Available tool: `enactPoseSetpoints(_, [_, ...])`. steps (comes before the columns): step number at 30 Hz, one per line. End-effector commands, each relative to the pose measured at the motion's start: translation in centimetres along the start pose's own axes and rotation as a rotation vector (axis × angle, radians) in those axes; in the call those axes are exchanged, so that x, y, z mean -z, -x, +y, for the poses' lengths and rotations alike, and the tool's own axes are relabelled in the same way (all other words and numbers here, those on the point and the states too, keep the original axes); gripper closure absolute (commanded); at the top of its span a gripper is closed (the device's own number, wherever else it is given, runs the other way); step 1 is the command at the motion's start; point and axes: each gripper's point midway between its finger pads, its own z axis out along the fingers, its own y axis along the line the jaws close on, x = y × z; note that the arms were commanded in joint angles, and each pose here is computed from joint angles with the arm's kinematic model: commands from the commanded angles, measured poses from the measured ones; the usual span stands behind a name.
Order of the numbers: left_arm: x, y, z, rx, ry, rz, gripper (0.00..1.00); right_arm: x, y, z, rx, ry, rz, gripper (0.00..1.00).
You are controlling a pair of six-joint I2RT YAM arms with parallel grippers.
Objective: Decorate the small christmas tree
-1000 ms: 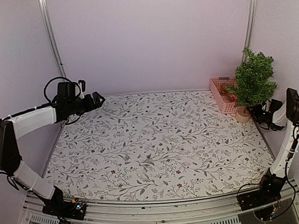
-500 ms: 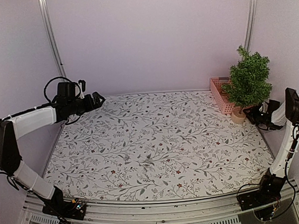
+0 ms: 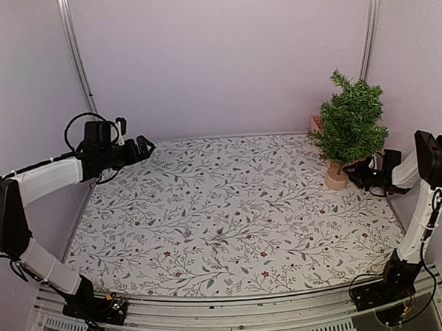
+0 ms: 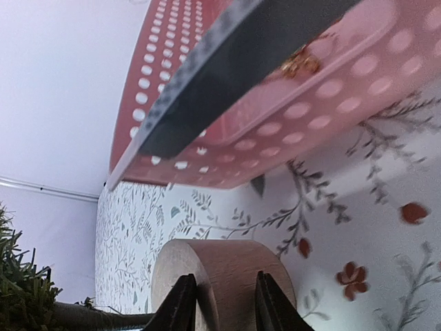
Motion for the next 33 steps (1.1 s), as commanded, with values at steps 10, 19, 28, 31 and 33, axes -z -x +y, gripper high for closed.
enactPoseSetpoints(10, [0.7,-0.4,-0.5,0.033,-0.036,-0.004,0.01,-2.3,-7.2,5.9,0.033,0.028,0.13,0.68])
enactPoseSetpoints(19, [1.2,-1.1,0.6,0.042,0.019,0.012,0.01,-7.8,-14.3,12.1,0.049,0.1,0.261,0.68])
enactPoseSetpoints(28, [2.0,-2.9,1.3,0.07,0.039,0.036,0.01,-14.8,-22.2,20.0,0.049,0.181,0.378,0.68])
enactPoseSetpoints(31, [2.6,-3.4,1.5,0.074,0.044,0.036,0.01,-17.2,-25.0,22.2,0.037,0.217,0.425,0.68])
enactPoseSetpoints(33, [3.0,-3.7,1.5,0.08,0.041,0.036,0.01,-18.4,-25.9,24.1,0.042,0.253,0.442,0.68])
